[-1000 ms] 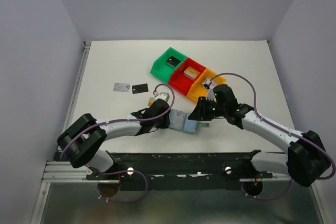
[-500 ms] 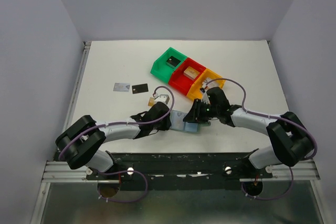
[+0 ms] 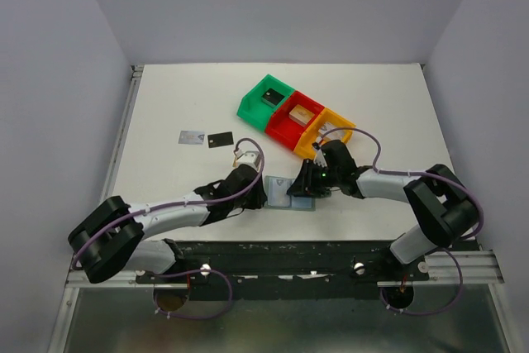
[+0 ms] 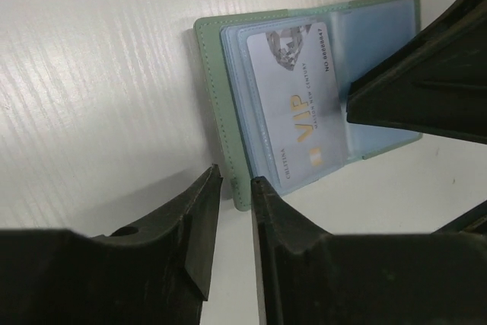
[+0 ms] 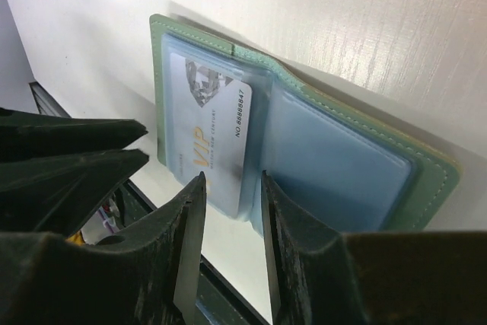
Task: Take the credit cards out of the card holder
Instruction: Remove the credit card from the card holder.
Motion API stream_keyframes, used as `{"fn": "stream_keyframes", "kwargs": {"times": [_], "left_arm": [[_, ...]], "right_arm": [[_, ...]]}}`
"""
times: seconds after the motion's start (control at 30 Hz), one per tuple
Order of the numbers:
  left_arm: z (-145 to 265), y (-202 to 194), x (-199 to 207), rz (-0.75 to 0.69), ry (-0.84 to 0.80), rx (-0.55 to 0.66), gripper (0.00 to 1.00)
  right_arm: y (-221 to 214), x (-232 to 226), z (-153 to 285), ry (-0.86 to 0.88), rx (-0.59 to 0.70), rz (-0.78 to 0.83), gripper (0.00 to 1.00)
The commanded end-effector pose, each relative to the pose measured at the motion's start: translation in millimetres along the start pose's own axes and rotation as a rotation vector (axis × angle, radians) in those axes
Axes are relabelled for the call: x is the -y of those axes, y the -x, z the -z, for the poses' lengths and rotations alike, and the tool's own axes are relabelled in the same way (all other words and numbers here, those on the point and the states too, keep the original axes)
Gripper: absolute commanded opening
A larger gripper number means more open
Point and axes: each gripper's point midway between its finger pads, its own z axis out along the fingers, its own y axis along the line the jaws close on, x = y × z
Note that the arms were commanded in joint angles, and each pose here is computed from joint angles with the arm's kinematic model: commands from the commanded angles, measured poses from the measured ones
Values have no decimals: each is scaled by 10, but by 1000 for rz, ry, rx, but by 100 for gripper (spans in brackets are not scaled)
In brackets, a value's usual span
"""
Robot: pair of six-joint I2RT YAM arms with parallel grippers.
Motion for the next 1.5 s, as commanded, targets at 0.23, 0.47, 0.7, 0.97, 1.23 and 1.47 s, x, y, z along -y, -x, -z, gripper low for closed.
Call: {"fn": "stream_keyframes", "kwargs": {"times": [0.23,0.47,0.7,0.97,1.23,1.47], "left_arm": [[176,371,206,-40,-48,105,42],[-49,307,262,-65,-44,52,33],[-187,230,228,-84,-17,16,26],[-238,156,142,-90,16,-7,23],[-278,76,105,-88,31,-39,21],[-294,37,88,-86,40,-58,18]], "right_arm": [[24,-64,12,36,18,19,43],[-38,-91,-9,53,1,22,42],[-87,-125,-34,66,-18,32,41],[-117,-58,-76,45,-29,21,39],[-116,-66,-118,60,-35,10,39],[-87,-154,-103,105,-16,15,39]]}}
